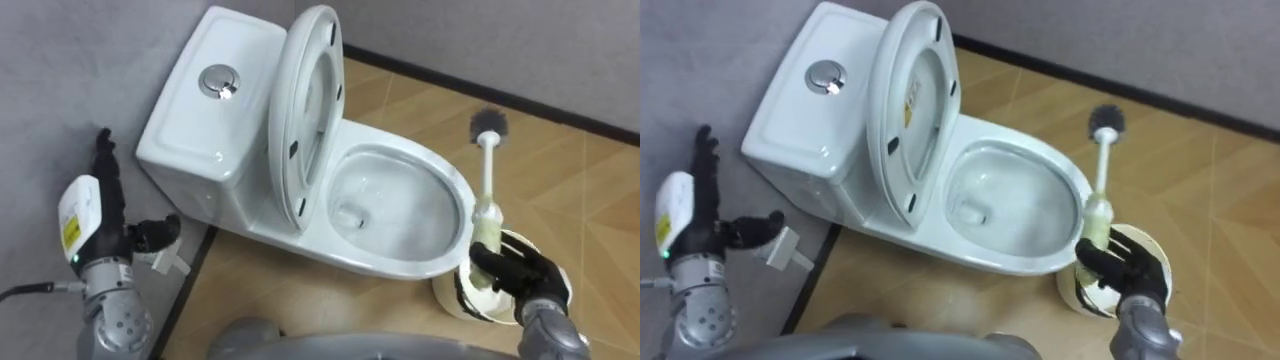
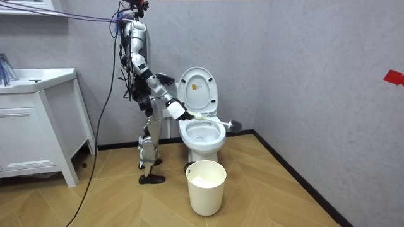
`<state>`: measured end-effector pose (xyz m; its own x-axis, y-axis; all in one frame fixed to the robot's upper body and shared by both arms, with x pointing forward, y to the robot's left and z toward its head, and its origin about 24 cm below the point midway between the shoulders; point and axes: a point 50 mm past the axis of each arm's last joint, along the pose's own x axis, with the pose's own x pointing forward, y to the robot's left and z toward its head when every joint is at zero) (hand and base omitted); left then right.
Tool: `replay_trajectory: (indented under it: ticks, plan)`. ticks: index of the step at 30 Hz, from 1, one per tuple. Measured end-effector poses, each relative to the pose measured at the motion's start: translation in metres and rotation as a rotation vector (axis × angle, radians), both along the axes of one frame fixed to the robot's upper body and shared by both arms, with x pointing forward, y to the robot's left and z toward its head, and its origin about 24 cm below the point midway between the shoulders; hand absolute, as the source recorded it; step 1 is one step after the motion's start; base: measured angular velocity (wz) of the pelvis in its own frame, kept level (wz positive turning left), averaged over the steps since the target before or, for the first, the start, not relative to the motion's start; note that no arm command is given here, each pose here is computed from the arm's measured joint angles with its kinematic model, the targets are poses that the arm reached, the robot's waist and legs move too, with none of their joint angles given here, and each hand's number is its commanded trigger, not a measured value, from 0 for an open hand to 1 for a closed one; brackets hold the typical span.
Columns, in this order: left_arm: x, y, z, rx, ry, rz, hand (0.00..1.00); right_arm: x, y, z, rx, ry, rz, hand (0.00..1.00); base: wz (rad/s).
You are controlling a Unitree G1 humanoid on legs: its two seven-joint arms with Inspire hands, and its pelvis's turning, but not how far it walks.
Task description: Brush toilet
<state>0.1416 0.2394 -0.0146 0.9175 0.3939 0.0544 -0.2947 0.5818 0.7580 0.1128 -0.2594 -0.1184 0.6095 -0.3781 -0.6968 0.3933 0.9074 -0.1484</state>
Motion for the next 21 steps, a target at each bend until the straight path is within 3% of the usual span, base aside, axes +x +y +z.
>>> replay_trajectory:
  ticks: [11,17,21]
  plan:
    - [0.018,-0.009,0.019,0.068,-0.122,-0.086,0.00,0.019,0.027,-0.001,-0.054,0.022,0.375,1.00,0.04]
    - [0.015,-0.010,0.013,0.078,-0.095,-0.110,0.00,0.021,0.025,0.000,-0.093,0.041,0.464,1.00,-0.01]
    - [0.016,-0.010,-0.002,0.126,0.003,-0.156,0.00,0.023,0.019,0.003,-0.184,0.074,0.563,1.00,-0.10]
